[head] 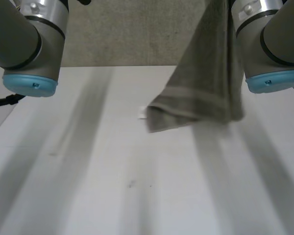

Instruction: Fold the towel.

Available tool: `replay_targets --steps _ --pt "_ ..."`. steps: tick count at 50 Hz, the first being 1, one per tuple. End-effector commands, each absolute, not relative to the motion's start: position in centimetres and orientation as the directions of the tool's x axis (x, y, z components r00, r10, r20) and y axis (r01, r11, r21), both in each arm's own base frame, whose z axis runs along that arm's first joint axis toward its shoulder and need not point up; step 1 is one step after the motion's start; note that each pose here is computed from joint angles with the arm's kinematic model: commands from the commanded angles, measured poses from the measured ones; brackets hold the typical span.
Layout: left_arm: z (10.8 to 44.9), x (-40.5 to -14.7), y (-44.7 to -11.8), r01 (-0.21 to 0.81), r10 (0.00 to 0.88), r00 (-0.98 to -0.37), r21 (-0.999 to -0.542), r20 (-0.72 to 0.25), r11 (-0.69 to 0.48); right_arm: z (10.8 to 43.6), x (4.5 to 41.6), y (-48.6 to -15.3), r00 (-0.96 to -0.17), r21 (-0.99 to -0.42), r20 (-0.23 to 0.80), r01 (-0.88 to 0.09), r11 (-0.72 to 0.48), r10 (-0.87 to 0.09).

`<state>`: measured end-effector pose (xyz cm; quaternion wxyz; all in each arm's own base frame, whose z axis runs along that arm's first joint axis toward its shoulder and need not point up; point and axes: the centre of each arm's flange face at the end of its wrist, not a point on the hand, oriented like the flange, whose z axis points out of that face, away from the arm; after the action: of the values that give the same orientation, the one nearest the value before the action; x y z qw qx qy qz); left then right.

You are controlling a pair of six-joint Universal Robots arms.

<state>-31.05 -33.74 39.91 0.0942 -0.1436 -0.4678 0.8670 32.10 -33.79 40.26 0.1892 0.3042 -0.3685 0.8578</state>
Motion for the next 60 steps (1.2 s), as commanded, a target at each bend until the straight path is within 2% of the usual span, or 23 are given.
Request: replay_targets --steps 1,2,4,5,6,7,9,10,12,15,21,27,29,35,41,45,52,56,60 --pt "34.5 -31.3 -30.5 -0.058 0.413 -0.908 -0.953 -0.074 -0.299 36.9 32.5 -31.1 -0.694 -0.549 0.72 -0.568 -0.613 -0.001" --pt "34.5 -31.3 -30.5 -0.058 0.413 -0.908 -0.953 -0.074 -0.298 36.9 32.5 -31.1 -0.694 -0.549 0.72 -0.568 -0.613 -0.001" --pt "30.7 -31.3 -29.6 -0.084 0.446 -0.895 -0.985 0.007 -0.153 35.5 32.4 -30.9 -0.663 -0.542 0.748 -0.599 -0.59 -0.014" --pt "30.7 -31.3 -29.6 -0.084 0.446 -0.895 -0.985 0.008 -0.152 35.5 32.4 -30.9 -0.663 -0.542 0.748 -0.599 -0.59 -0.014" --pt "28.9 -31.3 -29.0 -0.102 0.458 -0.887 -0.991 0.055 -0.08 35.1 32.4 -30.9 -0.652 -0.536 0.758 -0.611 -0.583 -0.014" --pt "28.9 -31.3 -29.0 -0.103 0.458 -0.887 -0.992 0.055 -0.08 34.8 32.4 -30.8 -0.642 -0.532 0.766 -0.62 -0.576 -0.017" --pt "26.1 -31.3 -27.7 -0.131 0.468 -0.874 -0.991 0.134 0.038 34.4 32.4 -30.8 -0.632 -0.531 0.774 -0.629 -0.568 -0.024" --pt "26.1 -31.3 -27.7 -0.132 0.468 -0.874 -0.991 0.134 0.039 34.4 32.4 -30.8 -0.632 -0.531 0.774 -0.629 -0.568 -0.024" --pt "24.3 -31.3 -26.6 -0.153 0.467 -0.863 -0.981 0.193 0.122 33.8 32.3 -30.7 -0.614 -0.538 0.788 -0.643 -0.545 -0.053" --pt "23.6 -31.5 -25.9 -0.161 0.47 -0.856 -0.974 0.217 0.157 32.8 32.3 -30.5 -0.585 -0.542 0.805 -0.656 -0.525 -0.1" --pt "21.9 -32.2 -23.6 -0.186 0.476 -0.828 -0.946 0.297 0.267 31.9 32.6 -30.1 -0.559 -0.549 0.816 -0.668 -0.502 -0.149" --pt "21.3 -32.5 -21.8 -0.234 0.447 -0.8 -0.893 0.401 0.384 34.6 33.4 -28.3 -0.588 -0.545 0.8 -0.632 -0.551 -0.118" --pt "21.1 -32.8 -21.1 -0.273 0.423 -0.779 -0.857 0.464 0.437 36.0 33.7 -27.2 -0.605 -0.545 0.79 -0.615 -0.57 -0.103" --pt "20.9 -33.6 -19.7 -0.324 0.404 -0.735 -0.806 0.544 0.496 36.8 35.5 -24.2 -0.606 -0.533 0.79 -0.6 -0.597 -0.097" --pt "20.5 -34.2 -19.5 -0.327 0.405 -0.726 -0.797 0.556 0.507 37.5 36.9 -21.1 -0.578 -0.491 0.812 -0.597 -0.634 -0.084" --pt "20.5 -34.4 -19.7 -0.34 0.401 -0.718 -0.79 0.569 0.511 37.7 37.4 -20.0 -0.582 -0.494 0.808 -0.584 -0.644 -0.091" --pt "19.3 -34.9 -20.2 -0.383 0.365 -0.696 -0.75 0.619 0.539 38.3 37.7 -18.4 -0.595 -0.501 0.797 -0.563 -0.658 -0.098" --pt "18.7 -35.0 -20.4 -0.39 0.357 -0.695 -0.744 0.625 0.543 38.7 37.7 -17.7 -0.601 -0.504 0.792 -0.554 -0.663 -0.101" --pt "18.0 -34.9 -21.1 -0.417 0.33 -0.716 -0.756 0.615 0.504 38.4 37.7 -17.1 -0.594 -0.506 0.797 -0.551 -0.664 -0.114"
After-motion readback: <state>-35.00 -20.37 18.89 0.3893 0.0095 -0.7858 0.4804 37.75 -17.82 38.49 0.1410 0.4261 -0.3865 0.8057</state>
